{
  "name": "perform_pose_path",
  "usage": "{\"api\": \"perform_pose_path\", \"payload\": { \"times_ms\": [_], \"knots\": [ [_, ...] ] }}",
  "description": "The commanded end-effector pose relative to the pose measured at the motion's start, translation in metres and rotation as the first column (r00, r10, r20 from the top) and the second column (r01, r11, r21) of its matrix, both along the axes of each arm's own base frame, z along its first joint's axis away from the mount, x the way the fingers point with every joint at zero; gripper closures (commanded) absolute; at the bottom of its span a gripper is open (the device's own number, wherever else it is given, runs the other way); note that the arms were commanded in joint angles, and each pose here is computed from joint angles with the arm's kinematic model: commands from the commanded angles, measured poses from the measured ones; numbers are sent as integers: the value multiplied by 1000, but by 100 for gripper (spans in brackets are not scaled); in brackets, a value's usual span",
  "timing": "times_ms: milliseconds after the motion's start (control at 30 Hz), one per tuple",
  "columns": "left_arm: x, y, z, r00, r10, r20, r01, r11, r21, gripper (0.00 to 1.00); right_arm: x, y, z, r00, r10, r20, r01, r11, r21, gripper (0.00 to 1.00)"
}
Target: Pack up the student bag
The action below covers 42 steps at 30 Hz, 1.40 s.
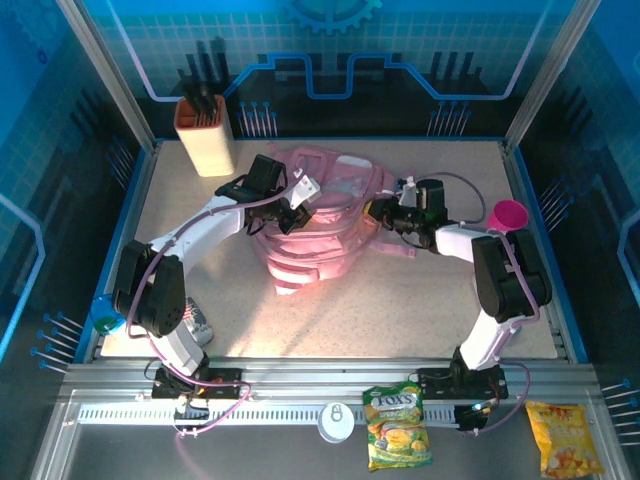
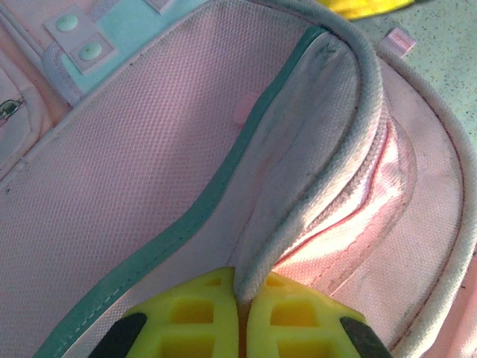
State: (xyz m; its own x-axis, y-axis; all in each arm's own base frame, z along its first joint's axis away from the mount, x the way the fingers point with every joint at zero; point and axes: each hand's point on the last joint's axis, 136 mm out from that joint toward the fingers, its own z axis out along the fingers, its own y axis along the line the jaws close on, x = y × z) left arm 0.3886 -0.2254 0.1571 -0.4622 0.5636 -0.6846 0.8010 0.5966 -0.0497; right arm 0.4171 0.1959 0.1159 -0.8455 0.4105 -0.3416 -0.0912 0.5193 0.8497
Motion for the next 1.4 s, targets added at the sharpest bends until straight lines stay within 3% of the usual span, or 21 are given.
{"api": "perform_pose_path", "payload": {
  "times_ms": [0, 367, 533, 667, 867, 1167, 1367],
  "knots": [
    [17, -5, 31, 997, 41, 60, -35, 995, -89, 95, -35, 33, 8, 993, 113, -21, -112, 993, 45, 83],
    [24, -18, 20, 998, 53, 31, -50, 994, -98, 94, -90, 62, 7, 980, 197, -16, -197, 980, -9, 81],
    [22, -21, 15, 999, 28, 32, -26, 997, -67, 95, -82, 31, -3, 992, 127, -7, -126, 972, -197, 73],
    [16, -23, 19, 999, -1, 32, 4, 997, -81, 94, -67, 15, -7, 988, 148, 36, -122, 912, -393, 65],
    [14, -27, 26, 1000, -12, 28, 15, 994, -107, 93, -51, 16, -3, 975, 198, 103, -127, 869, -478, 62],
    [11, -30, 29, 999, -30, 19, 32, 992, -119, 93, -40, 36, -2, 960, 240, 141, -162, 894, -418, 63],
    [9, -30, 29, 999, -43, 15, 45, 992, -122, 93, -31, 48, 12, 939, 251, 233, -158, 921, -356, 68]
  ]
}}
